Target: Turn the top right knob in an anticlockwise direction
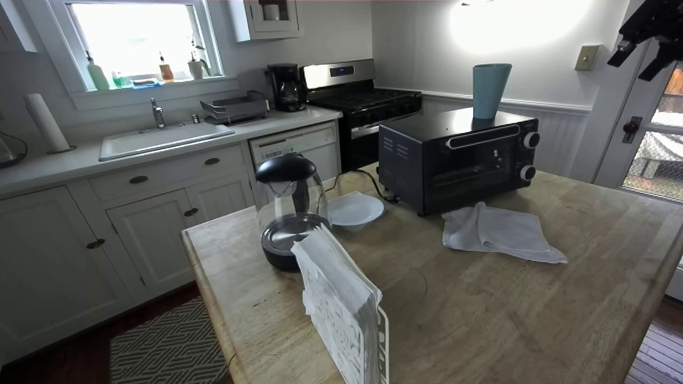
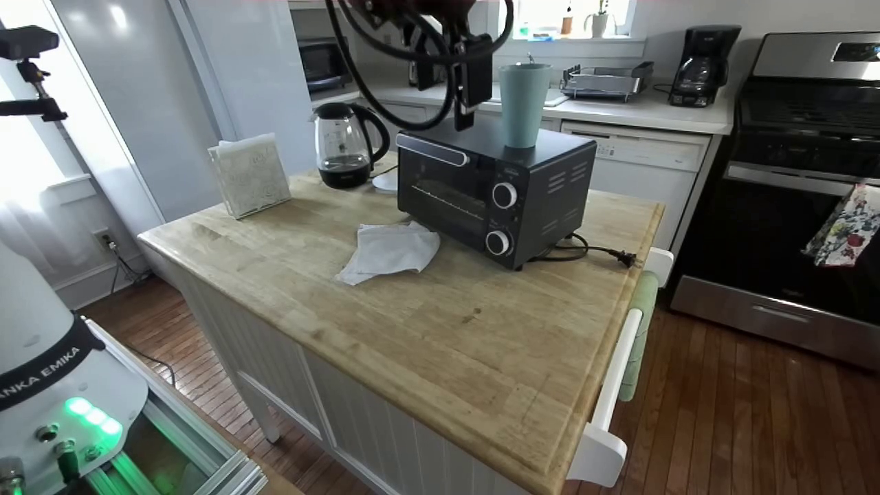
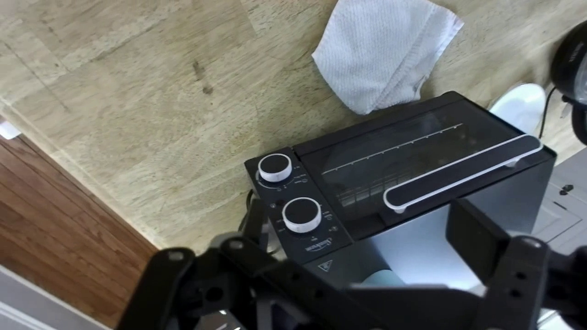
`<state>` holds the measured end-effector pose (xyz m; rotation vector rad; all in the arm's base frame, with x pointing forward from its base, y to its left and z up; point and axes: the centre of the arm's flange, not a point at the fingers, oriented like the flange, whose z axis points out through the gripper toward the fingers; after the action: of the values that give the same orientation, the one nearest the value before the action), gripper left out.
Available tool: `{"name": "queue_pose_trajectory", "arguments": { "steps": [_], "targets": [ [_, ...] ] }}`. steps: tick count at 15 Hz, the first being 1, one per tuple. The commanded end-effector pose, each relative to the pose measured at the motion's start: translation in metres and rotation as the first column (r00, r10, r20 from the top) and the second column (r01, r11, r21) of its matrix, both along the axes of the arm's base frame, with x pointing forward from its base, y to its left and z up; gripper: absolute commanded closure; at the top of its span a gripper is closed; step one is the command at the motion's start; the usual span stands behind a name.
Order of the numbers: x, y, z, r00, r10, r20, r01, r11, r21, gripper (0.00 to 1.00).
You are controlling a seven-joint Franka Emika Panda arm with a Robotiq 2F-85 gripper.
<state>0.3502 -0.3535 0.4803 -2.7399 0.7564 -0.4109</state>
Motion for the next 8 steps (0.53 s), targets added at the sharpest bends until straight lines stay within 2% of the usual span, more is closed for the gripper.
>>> {"name": "queue_pose_trajectory", "arguments": {
  "steps": [1, 4, 6, 8],
  "targets": [
    [0.015, -0.034, -0.040, 0.998, -0.050, -0.044, 0.051, 0.999, 0.015, 0.00],
    [0.022, -0.050, -0.076, 0.993, -0.048, -0.107, 0.053, 0.998, 0.043, 0.00],
    [0.029, -0.057, -0.099, 0.990, 0.005, -0.142, 0.004, 0.998, 0.066, 0.00],
    [0.037, -0.058, -0.118, 0.979, 0.090, -0.185, -0.065, 0.988, 0.140, 0.00]
  ]
}}
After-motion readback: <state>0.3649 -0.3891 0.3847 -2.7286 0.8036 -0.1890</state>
